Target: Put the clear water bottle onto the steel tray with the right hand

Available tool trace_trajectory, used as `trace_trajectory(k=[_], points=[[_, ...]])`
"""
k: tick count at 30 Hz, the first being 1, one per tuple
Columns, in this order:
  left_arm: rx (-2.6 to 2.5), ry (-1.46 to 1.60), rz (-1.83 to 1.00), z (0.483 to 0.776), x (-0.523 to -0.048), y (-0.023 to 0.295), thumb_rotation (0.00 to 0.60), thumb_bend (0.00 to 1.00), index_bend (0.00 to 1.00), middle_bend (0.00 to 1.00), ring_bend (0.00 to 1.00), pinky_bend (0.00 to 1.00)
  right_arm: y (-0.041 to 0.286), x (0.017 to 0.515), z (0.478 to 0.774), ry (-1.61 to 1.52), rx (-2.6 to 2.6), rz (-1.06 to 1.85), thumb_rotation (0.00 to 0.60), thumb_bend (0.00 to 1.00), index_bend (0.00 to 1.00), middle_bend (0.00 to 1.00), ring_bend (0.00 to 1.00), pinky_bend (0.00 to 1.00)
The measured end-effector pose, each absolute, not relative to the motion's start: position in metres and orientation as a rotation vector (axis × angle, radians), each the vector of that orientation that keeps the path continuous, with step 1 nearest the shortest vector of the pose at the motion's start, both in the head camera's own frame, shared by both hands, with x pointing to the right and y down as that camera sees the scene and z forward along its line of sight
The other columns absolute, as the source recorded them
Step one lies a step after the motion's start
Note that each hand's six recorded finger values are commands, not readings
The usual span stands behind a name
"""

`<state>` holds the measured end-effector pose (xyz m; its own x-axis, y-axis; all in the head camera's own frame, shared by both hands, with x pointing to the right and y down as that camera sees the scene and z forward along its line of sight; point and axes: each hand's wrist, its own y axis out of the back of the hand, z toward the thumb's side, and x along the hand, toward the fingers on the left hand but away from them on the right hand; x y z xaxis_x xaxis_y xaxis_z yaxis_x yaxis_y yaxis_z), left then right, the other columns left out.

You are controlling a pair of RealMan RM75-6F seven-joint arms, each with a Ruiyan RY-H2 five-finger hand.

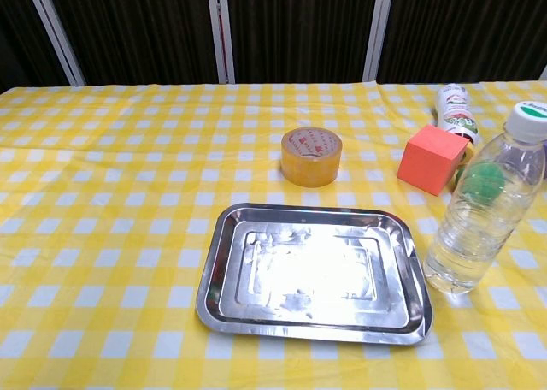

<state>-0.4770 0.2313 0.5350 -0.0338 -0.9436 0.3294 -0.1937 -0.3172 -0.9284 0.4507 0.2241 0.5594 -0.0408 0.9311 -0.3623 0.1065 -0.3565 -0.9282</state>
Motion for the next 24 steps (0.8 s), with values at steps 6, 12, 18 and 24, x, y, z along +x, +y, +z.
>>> trace_trajectory(k=[6, 12, 18, 24], points=[[-1.572, 1.224, -1.399, 0.533, -0.475, 0.232, 0.6, 0.18, 0.13, 0.0, 0.0, 0.0, 0.226, 0.451, 0.559, -1.128, -1.529, 1.484, 0.6, 0.26, 0.07, 0.01, 0.0, 0.0], [-1.571, 1.228, -1.392, 0.531, -0.474, 0.233, 0.6, 0.18, 0.13, 0.0, 0.0, 0.0, 0.227, 0.45, 0.56, -1.121, -1.541, 1.49, 0.6, 0.26, 0.07, 0.01, 0.0, 0.0], [-1.578, 1.22, -1.413, 0.536, -0.476, 0.232, 0.6, 0.18, 0.13, 0.0, 0.0, 0.0, 0.227, 0.449, 0.563, -1.122, -1.562, 1.502, 0.6, 0.26, 0.07, 0.01, 0.0, 0.0], [-1.577, 1.198, -1.403, 0.534, -0.47, 0.236, 0.6, 0.18, 0.13, 0.0, 0.0, 0.0, 0.233, 0.448, 0.573, -1.113, -1.664, 1.548, 0.6, 0.26, 0.07, 0.01, 0.0, 0.0]])
